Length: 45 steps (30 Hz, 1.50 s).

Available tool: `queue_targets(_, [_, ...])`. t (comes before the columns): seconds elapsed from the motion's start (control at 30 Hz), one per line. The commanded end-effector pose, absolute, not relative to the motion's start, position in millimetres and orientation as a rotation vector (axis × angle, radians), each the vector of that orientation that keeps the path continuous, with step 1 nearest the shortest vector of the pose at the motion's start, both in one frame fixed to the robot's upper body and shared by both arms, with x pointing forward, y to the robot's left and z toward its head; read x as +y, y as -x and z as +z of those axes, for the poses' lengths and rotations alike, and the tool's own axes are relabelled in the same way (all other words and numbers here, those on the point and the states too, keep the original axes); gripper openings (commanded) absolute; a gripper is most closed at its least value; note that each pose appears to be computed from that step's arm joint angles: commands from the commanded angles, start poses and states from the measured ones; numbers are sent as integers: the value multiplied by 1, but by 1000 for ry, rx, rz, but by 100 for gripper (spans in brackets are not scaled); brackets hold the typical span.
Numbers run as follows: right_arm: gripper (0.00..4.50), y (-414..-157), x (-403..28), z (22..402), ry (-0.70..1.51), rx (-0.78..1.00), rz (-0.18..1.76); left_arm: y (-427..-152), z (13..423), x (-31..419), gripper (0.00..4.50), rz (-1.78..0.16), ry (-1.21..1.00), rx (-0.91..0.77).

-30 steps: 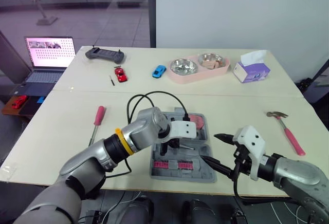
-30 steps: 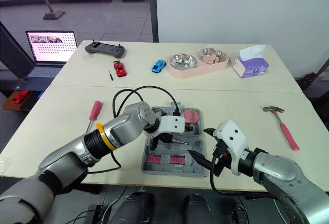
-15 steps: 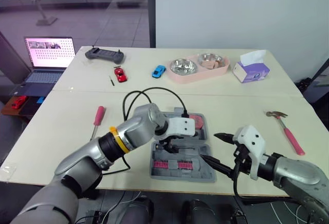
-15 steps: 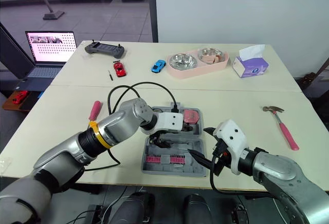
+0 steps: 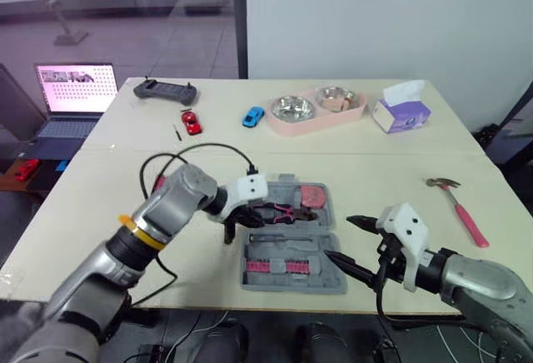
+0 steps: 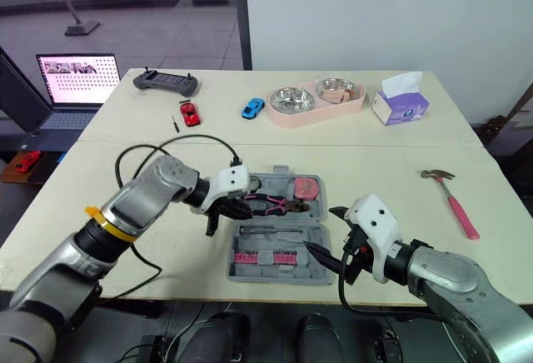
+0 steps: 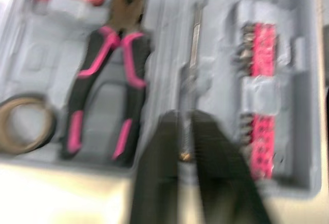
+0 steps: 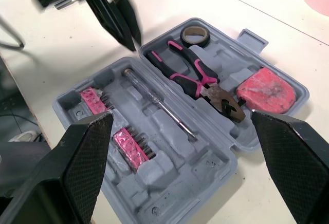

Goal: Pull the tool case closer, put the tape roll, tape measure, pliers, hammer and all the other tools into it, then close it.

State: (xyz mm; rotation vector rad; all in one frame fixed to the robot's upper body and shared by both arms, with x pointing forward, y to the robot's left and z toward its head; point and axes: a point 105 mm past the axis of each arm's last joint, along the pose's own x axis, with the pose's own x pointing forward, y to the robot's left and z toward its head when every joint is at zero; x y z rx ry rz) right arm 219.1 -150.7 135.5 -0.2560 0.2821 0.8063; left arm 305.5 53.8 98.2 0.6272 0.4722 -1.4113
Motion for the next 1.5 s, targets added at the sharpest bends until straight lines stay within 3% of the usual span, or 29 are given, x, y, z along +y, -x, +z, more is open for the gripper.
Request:
queue_targets(0.03, [450, -218, -147, 145, 275, 238, 823, -308, 111, 41, 9, -1422, -572, 288])
queue_targets(0.4, [450, -220, -148, 148, 295, 237, 837, -314, 80, 37, 9, -1382, -532, 262])
queue_targets(0.97, [450, -220, -151, 150, 302, 243, 834, -304, 6, 55, 9, -1365, -761, 433])
queue_targets(1.17, [450, -221, -155, 151, 300, 242, 826, -316, 45, 53, 9, -1347, -667, 317])
queue_targets(1.3, [450, -227, -171, 151, 296, 246, 783, -319, 127, 64, 9, -1349, -479, 142])
queue_targets(1.4, [450, -232, -194, 152, 306, 254, 720, -309, 164, 101, 9, -1315, -320, 145])
queue_targets(1.5, [450, -236, -222, 152, 319, 253, 634, -301, 162, 150, 9, -1190, -275, 243])
